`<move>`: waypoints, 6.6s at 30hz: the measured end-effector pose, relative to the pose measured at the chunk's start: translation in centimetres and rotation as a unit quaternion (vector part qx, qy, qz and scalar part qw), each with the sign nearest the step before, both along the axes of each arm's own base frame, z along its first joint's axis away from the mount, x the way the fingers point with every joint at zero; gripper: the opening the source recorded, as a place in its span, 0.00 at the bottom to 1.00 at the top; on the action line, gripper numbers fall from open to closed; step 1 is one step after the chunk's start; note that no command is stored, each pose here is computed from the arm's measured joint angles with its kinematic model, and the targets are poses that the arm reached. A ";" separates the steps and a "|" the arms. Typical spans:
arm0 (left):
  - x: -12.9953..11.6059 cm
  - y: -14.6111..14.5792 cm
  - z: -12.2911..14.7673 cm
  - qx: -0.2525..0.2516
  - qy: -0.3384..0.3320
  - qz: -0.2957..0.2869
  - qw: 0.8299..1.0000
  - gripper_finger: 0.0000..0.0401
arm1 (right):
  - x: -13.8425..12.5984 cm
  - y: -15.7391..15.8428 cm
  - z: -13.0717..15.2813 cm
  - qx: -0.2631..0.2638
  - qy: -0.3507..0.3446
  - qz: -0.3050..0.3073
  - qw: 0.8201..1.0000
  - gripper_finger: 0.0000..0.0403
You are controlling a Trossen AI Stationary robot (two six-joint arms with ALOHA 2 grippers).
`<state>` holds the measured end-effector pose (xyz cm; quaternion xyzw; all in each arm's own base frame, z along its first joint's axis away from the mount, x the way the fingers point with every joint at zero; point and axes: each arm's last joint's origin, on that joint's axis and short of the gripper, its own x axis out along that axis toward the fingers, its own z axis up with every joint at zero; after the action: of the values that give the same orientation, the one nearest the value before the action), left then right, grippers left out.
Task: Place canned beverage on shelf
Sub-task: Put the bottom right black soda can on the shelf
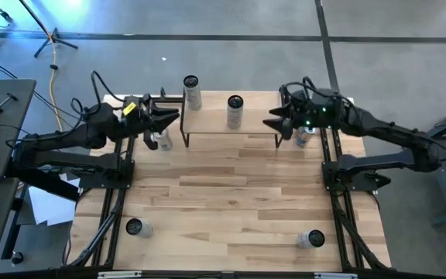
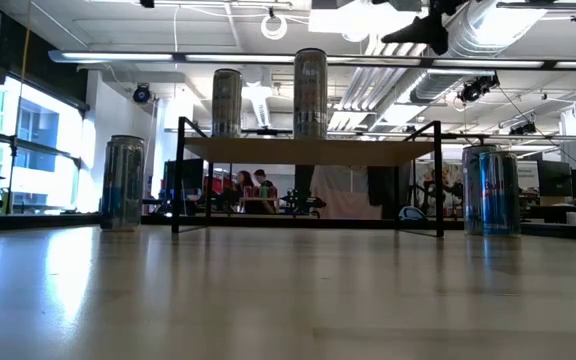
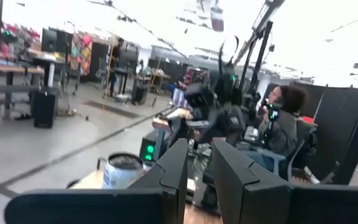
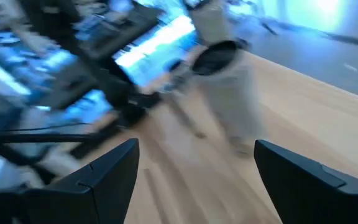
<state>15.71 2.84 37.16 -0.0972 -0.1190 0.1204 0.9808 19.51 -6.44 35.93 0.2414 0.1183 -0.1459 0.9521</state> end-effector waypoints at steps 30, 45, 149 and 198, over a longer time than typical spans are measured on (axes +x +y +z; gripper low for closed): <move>-0.4 0.1 1.0 0.009 -0.018 0.023 1.000 0.12 | 4.0 -3.1 -8.5 -0.198 -0.008 -0.012 0.980 0.00; -0.4 0.2 1.0 0.009 -0.017 0.045 0.999 0.12 | 6.1 -4.2 -10.7 -0.190 -0.038 -0.004 0.981 0.00; -0.2 0.4 0.5 0.001 0.012 0.065 0.998 0.12 | 14.3 -8.5 -10.1 -0.175 -0.008 -0.011 0.984 0.00; -0.2 0.3 0.5 0.001 0.011 0.059 0.998 0.12 | 15.0 -8.2 -8.7 -0.174 0.002 -0.022 0.985 0.00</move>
<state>15.50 3.15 37.62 -0.0878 -0.1135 0.1789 0.9734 34.50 -14.66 27.20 0.0747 0.0873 -0.1857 0.9759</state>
